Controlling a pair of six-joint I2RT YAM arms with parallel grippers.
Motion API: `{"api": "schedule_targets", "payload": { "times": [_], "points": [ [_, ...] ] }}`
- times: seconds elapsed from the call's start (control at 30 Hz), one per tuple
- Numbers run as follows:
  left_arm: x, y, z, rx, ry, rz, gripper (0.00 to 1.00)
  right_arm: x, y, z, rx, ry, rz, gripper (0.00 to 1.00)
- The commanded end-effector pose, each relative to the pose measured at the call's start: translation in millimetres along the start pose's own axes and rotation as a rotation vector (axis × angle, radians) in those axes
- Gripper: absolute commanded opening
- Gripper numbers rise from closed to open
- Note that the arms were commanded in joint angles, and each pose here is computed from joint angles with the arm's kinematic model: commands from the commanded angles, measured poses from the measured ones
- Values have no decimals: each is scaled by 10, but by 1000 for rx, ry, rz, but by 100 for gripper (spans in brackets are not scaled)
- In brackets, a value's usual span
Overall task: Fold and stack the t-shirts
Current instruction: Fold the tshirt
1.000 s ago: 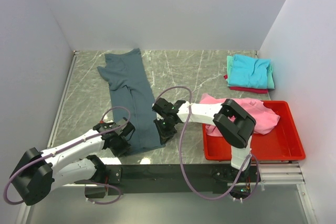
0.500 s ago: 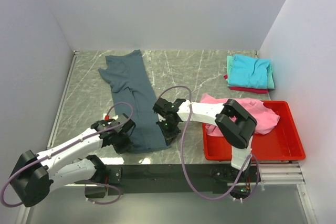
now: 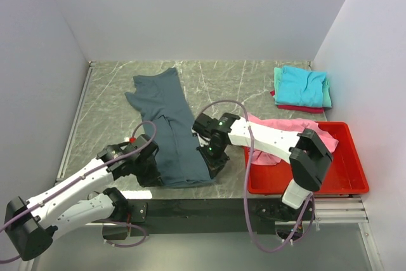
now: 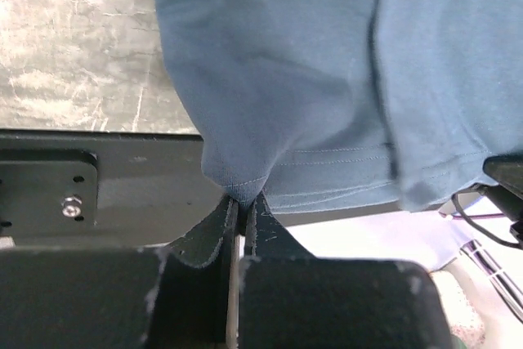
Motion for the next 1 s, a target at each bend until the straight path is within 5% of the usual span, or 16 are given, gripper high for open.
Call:
{"api": "schedule_targets", "payload": {
  "times": [0.0,0.27,0.53,0.97],
  "points": [
    [-45,-103,-105,0,7,-2,0,-134,103,-203,-11,-6,-2,0],
    [-364,-189,109,-94,-24,-43,1,-1002,80,-423,-62,-157,63,0],
    [-1169,-43,111,-94,-180,-123,1,-1801,62,-389,-70,-222,47,0],
    [-2006,163,59,-152,-309,-165,1,-2525,-88,-371,-113,-382,81,0]
  ]
}}
Point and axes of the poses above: each gripper's point midway between its finger pads, its own z axis out along the fingers, its own y axis along the line the jaws close on, x = y × z, the point moved 8 cm from there along -z, back along the fingers, and after that the axes turned 11 degrees about z, right-handed, at the moved point
